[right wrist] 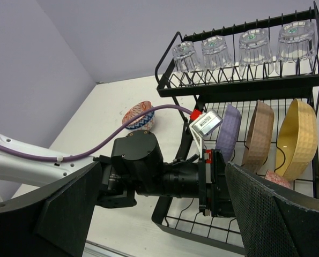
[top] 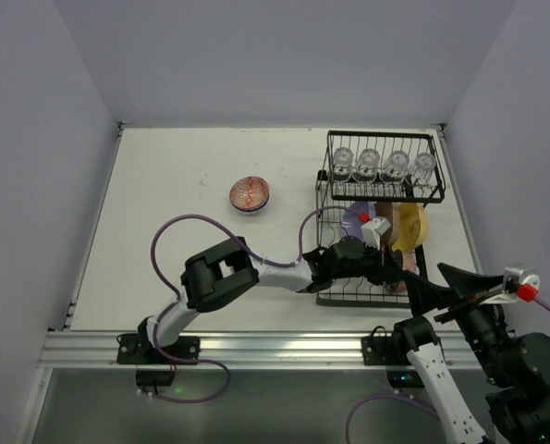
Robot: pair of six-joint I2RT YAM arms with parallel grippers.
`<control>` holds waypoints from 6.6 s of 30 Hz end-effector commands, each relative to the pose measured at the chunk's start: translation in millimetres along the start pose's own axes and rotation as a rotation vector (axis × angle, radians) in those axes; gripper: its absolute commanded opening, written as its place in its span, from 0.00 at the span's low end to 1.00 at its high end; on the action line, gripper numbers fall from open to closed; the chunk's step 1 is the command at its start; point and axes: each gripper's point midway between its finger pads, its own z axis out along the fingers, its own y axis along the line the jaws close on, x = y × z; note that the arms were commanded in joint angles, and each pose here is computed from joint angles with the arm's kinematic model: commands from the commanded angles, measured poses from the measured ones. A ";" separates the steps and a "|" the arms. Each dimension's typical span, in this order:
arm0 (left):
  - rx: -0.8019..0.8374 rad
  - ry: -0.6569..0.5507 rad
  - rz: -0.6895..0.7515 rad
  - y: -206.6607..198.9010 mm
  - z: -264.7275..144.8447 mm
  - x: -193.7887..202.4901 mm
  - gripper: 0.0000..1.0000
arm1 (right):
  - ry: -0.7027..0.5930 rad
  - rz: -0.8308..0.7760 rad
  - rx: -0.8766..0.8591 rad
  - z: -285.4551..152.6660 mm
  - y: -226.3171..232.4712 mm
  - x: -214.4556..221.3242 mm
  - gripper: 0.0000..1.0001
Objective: Unload the mixed dishes from the dish rack
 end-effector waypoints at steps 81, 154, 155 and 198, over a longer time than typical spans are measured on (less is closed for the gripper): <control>-1.395 0.106 0.376 182.6 -306.9 -261.2 0.00 | -0.096 0.034 -0.033 -4.8 9.5 -22.4 0.99; -1.441 0.440 0.447 231.5 -295.2 -213.2 0.21 | -0.041 0.045 -0.056 6.5 8.9 -2.0 0.99; -1.434 0.424 0.450 228.2 -294.0 -217.2 0.31 | -0.039 0.045 -0.055 6.5 8.8 -1.7 0.99; -0.151 -0.403 0.312 -75.4 -173.5 -131.2 0.87 | 0.011 0.049 0.136 24.4 -26.1 9.8 0.99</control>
